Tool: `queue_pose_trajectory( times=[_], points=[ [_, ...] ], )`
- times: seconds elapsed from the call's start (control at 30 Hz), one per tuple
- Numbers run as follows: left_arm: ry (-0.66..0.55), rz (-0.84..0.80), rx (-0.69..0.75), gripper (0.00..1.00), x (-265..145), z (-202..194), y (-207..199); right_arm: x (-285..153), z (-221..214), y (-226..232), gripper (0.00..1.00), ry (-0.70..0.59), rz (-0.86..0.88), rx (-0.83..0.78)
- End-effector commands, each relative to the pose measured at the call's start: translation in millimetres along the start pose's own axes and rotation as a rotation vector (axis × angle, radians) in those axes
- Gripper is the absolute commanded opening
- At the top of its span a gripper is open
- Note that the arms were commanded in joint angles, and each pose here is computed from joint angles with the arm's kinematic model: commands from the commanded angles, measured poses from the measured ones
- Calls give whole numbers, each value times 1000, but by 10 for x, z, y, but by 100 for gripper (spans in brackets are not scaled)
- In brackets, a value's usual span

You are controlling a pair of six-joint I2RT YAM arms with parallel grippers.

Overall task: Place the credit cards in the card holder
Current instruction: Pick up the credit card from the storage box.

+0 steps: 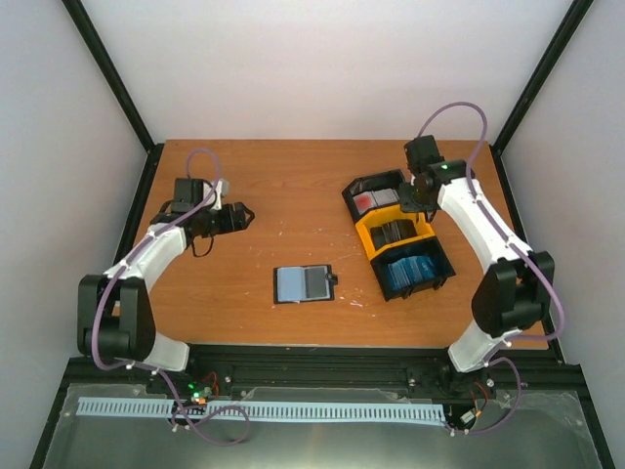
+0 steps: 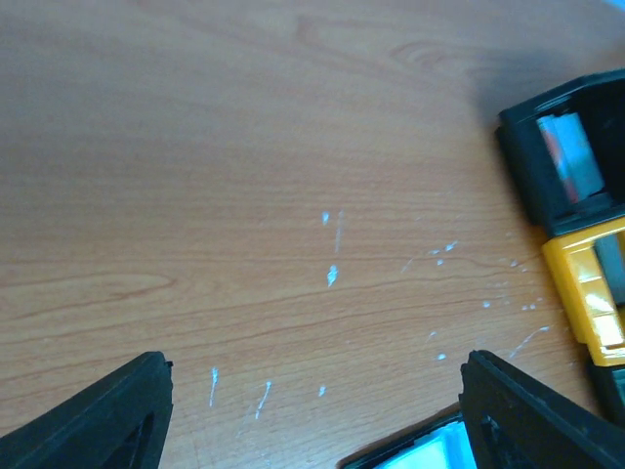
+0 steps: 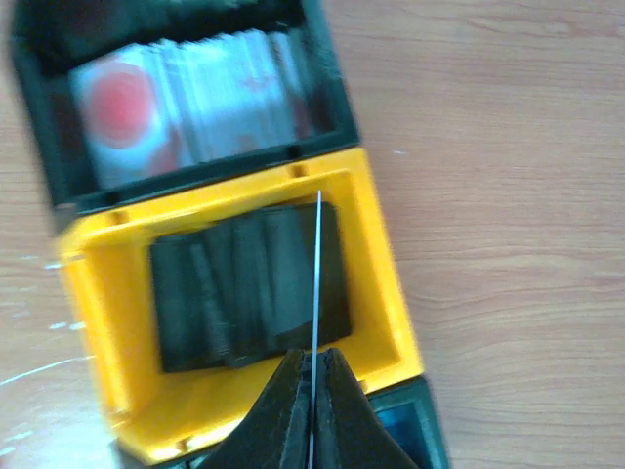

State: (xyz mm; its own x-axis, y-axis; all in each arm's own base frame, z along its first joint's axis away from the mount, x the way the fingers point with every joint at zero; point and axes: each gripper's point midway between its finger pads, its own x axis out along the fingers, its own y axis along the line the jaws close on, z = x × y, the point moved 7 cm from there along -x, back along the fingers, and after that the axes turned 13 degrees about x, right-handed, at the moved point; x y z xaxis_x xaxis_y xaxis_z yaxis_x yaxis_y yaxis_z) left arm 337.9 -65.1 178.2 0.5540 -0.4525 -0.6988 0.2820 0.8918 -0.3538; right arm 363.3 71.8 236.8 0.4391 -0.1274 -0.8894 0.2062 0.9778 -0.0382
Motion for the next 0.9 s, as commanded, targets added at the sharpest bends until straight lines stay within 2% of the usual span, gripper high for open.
queue_pose_trajectory(
  times=[0.0,0.17,0.33,0.53,0.67,0.73,0.87],
  points=[
    [-134,-3,38,83,-306,219,-137,-410,-66,241,3,18,291,70],
    [-254,-18,49,88,-628,339,-295,-770,-304,501,3,16,655,125],
    [-401,-45,64,99,-936,359,-435,-876,-702,609,3,1,881,125],
    [-477,-113,119,100,-1185,343,-608,-869,-1091,534,3,-47,968,119],
    [-530,-148,82,100,-1191,296,-618,-875,-1151,496,3,-67,991,147],
    [-523,-149,25,100,-1126,267,-574,-831,-1163,512,3,-53,991,148],
    [-436,-169,-51,100,-888,200,-483,-692,-1151,599,3,-8,987,124]
  ],
)
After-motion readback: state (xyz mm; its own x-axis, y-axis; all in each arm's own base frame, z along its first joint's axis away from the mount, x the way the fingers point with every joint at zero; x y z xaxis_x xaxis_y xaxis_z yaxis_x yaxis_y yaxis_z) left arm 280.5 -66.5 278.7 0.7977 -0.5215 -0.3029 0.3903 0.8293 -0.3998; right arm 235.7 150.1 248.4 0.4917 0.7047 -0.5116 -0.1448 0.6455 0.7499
